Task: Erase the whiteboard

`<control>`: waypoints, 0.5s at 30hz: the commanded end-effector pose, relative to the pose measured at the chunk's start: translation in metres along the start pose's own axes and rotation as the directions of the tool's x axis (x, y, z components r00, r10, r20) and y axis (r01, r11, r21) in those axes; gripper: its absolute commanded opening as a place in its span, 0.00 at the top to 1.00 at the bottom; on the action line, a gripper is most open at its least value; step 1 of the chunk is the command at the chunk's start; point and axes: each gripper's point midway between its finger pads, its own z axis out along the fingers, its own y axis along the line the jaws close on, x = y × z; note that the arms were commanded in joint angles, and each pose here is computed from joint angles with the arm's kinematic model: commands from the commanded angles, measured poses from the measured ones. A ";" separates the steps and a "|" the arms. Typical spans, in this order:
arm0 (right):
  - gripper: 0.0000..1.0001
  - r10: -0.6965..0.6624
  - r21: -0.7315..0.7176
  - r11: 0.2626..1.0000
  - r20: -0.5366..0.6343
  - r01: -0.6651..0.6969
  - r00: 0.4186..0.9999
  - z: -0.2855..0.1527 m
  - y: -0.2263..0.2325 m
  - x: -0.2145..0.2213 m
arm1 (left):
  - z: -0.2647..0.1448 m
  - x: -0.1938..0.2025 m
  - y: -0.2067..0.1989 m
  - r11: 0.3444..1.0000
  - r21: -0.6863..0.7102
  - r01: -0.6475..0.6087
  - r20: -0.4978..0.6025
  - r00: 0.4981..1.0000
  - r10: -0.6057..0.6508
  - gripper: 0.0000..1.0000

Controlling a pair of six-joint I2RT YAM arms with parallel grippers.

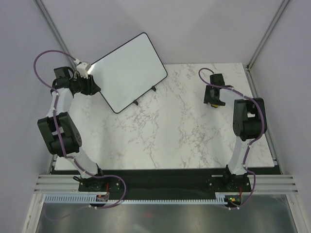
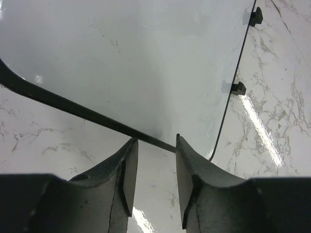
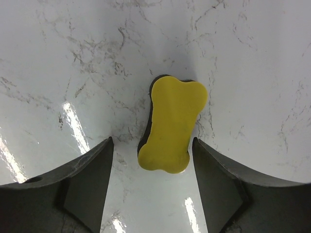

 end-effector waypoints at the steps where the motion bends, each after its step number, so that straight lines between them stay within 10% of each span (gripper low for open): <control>1: 0.27 0.022 -0.011 1.000 0.037 -0.022 0.999 -0.009 0.000 -0.010 | -0.008 -0.028 0.000 0.994 -0.013 -0.110 0.075 0.991 0.111 0.56; 15: 0.11 0.040 0.004 0.999 0.063 -0.040 0.997 -0.014 -0.004 -0.014 | -0.016 -0.030 -0.006 0.991 -0.031 -0.131 0.086 0.987 0.134 0.25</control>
